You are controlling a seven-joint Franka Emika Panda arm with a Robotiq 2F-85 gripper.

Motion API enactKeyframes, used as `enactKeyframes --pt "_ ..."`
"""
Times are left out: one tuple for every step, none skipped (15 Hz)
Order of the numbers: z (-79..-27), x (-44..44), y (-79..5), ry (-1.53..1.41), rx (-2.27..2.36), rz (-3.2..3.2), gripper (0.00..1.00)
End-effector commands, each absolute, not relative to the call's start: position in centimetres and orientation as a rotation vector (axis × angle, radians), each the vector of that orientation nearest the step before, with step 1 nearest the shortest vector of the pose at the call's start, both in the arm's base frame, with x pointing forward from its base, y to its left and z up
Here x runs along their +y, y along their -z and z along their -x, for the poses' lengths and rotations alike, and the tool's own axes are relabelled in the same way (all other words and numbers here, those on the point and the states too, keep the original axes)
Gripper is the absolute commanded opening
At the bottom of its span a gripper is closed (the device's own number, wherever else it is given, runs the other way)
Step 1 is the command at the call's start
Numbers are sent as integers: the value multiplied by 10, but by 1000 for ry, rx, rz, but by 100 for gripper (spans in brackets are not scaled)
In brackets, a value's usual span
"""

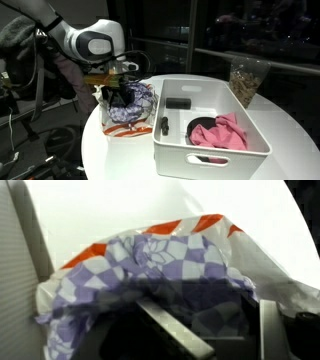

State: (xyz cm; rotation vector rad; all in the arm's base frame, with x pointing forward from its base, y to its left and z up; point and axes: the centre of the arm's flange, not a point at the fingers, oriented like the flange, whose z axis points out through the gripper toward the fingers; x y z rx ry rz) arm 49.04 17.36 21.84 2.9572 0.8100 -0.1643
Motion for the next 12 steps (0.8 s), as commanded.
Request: enactKeyframes --pt "-479 181 -272 241 699 -2932 100" --pt "-478 183 -282 258 684 -2934 100" --pt "-476 186 -296 276 682 -2934 100" --pt "-474 190 -308 282 671 -2941 100" --pt "-473 192 -321 244 677 -2962 100" --pt "-476 195 -333 191 686 -2990 100" --pt "-480 195 -342 121 687 -3040 100" --pt "-483 196 -355 47 686 -3086 100" --pt "-487 196 -363 0 683 -3127 100" --pt "-494 194 -365 -45 659 -3168 100" --pt "-497 193 -368 -53 639 -3201 100" --pt "-499 192 -367 -82 663 -3226 100"
